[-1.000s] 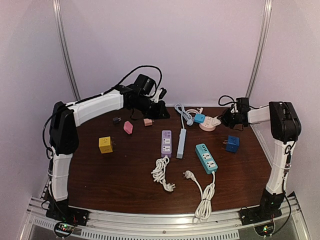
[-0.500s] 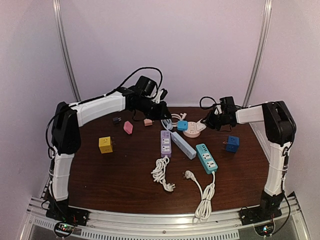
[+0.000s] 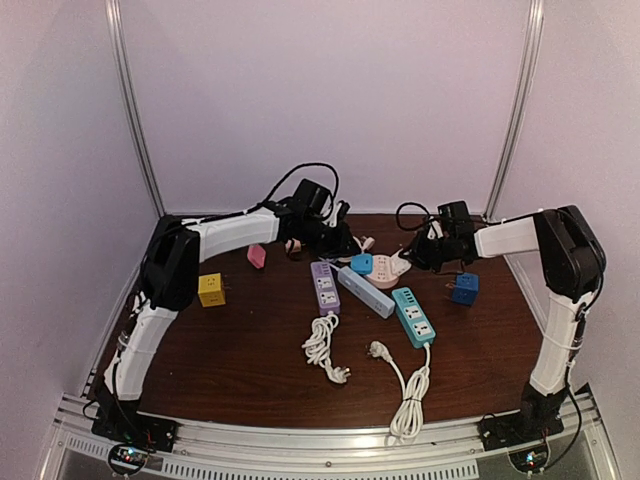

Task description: Pull the plug off the socket

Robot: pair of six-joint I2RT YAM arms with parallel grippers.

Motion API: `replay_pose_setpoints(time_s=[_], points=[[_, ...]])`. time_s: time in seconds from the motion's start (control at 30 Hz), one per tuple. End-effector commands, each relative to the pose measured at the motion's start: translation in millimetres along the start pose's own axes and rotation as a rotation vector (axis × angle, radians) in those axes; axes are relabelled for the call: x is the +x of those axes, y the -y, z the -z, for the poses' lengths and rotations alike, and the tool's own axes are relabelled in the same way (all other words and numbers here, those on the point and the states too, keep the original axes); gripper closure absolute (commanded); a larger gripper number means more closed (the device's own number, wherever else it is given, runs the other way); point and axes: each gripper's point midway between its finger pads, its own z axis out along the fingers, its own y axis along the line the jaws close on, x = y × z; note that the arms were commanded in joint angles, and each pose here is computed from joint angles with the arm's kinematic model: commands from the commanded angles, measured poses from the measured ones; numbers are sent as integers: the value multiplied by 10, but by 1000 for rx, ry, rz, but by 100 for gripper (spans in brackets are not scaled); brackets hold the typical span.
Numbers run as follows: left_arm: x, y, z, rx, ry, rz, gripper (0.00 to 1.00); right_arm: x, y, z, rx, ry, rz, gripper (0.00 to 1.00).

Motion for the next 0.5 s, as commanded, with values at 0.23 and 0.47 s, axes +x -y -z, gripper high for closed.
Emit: replay_pose_setpoints(time_s=[0.23, 0.47], points=[[-143, 95, -345, 43, 80, 21, 88, 450, 210, -69, 57, -101, -32, 86], [0, -82, -473, -1, 48, 41, 88, 508, 211, -56, 46, -117, -39, 73]])
